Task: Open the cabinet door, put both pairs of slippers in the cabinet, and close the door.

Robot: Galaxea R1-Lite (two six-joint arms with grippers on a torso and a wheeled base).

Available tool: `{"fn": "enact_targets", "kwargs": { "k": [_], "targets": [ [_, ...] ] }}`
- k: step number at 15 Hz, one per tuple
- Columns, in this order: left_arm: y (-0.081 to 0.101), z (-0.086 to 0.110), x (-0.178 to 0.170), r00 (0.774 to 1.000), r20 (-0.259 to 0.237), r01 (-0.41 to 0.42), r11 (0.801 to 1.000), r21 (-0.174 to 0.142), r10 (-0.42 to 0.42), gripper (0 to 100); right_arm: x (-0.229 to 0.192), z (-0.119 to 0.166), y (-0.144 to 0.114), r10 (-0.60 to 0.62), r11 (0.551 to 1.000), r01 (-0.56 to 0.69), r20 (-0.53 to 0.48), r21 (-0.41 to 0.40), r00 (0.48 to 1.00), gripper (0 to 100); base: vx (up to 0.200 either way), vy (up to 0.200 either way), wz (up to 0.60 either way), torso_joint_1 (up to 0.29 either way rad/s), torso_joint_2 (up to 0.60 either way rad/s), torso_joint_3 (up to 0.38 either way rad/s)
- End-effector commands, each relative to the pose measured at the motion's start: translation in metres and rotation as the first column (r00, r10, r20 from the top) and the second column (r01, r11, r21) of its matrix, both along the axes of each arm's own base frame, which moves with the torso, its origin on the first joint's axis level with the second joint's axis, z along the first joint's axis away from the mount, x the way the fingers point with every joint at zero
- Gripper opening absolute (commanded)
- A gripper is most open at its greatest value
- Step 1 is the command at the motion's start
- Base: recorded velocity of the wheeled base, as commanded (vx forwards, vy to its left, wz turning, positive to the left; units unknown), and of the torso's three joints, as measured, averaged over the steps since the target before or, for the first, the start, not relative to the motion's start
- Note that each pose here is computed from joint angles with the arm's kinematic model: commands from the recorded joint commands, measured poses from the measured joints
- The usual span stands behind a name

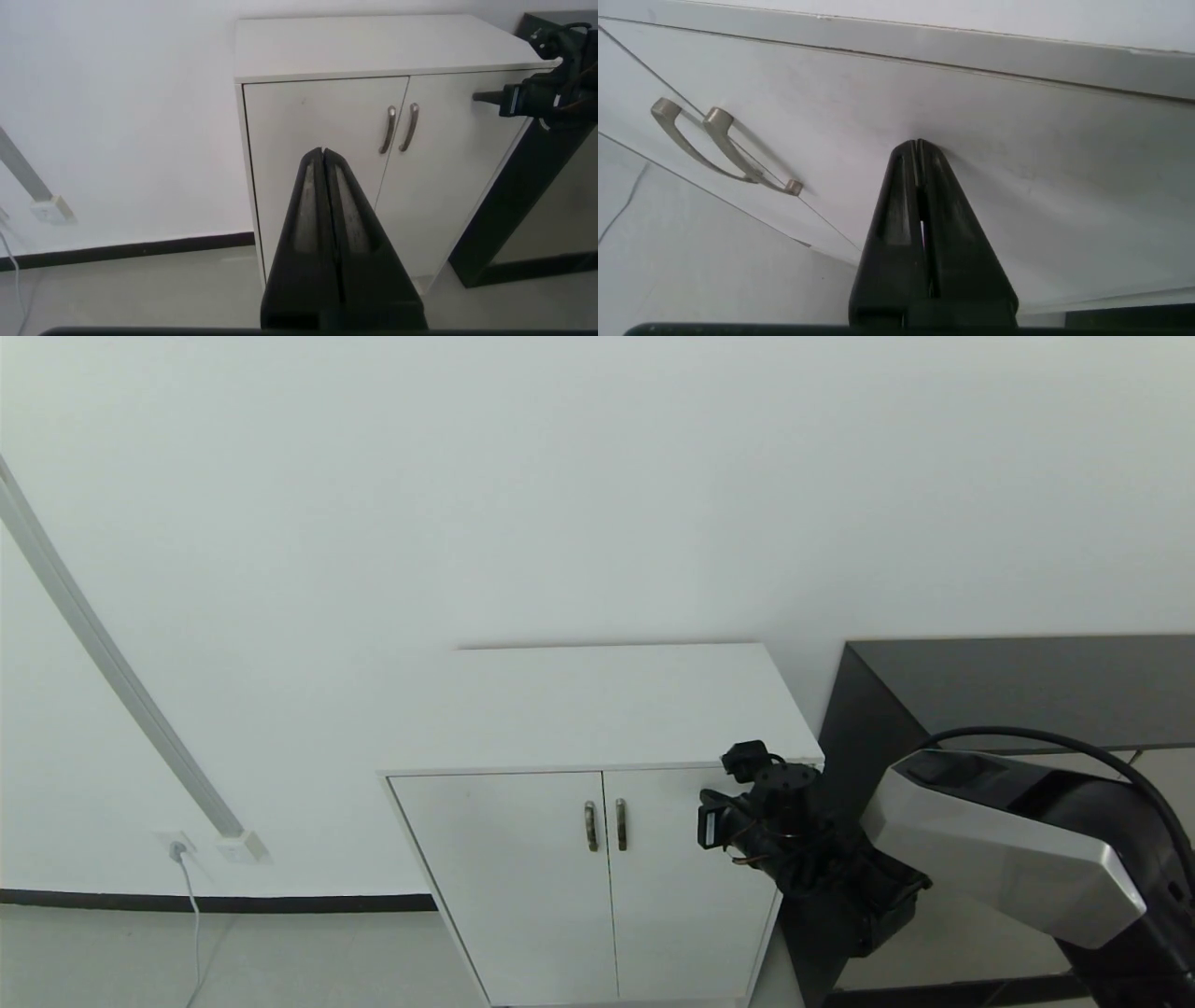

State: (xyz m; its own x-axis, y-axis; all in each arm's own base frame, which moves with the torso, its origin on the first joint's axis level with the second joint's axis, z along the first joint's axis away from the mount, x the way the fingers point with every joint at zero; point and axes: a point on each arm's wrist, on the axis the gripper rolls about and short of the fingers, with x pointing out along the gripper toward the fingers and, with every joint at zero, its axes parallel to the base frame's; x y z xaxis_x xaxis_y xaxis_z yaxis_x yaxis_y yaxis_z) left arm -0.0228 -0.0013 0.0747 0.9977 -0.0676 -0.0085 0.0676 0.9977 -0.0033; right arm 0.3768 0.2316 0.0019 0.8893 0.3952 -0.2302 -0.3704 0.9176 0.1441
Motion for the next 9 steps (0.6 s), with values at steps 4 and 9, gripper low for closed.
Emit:
{"fn": "enact_targets", "kwargs": {
  "k": [4,9],
  "targets": [
    [0.000,0.000,0.000,1.000,-0.001,0.000,1.000,0.000,0.000,0,-0.013,0.008,-0.006,0.003,1.000,-0.003,-0.011,-0.007,1.000,0,0.000,0.000,0.00,0.000,0.00,0.000],
    [0.000,0.000,0.000,1.000,-0.001,0.000,1.000,0.000,0.000,0,-0.052,0.045,-0.035,-0.011,1.000,0.011,-0.012,-0.002,1.000,0,0.000,0.000,0.00,0.000,0.00,0.000]
  ]
}}
